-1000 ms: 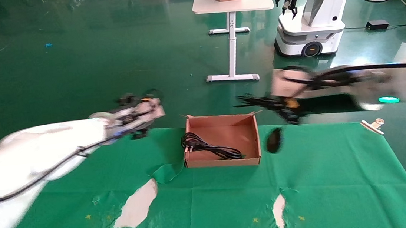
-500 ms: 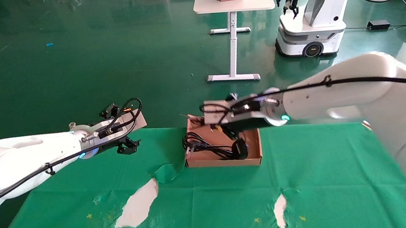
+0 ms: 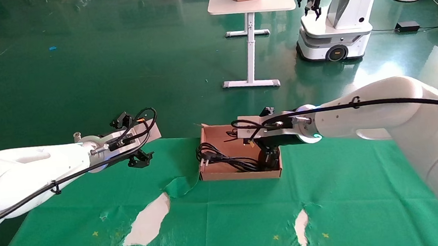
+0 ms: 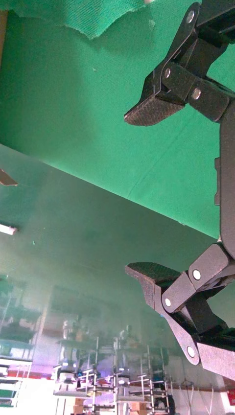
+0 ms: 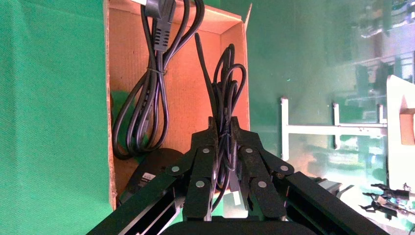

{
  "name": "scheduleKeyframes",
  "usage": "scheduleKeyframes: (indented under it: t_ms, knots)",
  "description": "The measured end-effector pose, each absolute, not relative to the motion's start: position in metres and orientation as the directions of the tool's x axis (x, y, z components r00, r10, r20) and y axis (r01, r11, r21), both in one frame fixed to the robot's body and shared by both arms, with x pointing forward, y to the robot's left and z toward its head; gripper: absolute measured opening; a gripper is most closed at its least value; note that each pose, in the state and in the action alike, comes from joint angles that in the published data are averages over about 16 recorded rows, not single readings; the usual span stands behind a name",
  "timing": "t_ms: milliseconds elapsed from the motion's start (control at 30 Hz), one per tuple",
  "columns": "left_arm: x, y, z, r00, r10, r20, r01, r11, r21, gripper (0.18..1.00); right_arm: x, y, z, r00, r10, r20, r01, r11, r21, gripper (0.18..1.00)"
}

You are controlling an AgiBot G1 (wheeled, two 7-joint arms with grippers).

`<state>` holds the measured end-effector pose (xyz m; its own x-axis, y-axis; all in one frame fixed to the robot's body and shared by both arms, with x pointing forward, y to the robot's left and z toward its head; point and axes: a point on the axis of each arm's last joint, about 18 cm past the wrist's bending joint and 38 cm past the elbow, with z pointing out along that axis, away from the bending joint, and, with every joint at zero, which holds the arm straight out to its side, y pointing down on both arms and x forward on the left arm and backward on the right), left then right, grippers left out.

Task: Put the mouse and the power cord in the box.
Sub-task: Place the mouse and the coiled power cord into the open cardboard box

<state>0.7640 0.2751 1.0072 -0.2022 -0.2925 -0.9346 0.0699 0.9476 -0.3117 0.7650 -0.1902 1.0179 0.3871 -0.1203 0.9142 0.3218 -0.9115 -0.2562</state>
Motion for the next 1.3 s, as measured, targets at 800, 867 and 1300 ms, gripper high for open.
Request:
scheduleKeyframes:
  t_ms: [800,867,1300]
  knots:
    - [0.765,0.274,1.007,-0.204,-0.293,-0.934,0.072,0.947,-0.313,1.001,0.749,-0.203,1.004,0.461,-0.223,0.859,0.362,-0.837,-0.411,0.521]
    - [0.765,0.274,1.007,-0.204,-0.293,-0.934,0.072,0.947,-0.313,1.001,0.744,-0.206,1.001,0.48,-0.252,0.84,0.369,-0.811,-0.454,0.557]
    - [0.765,0.274,1.007,-0.205,-0.294,-0.934,0.072,0.947,-0.314,1.001,0.701,-0.233,0.986,0.603,-0.386,0.698,0.407,-0.604,-0.685,0.845]
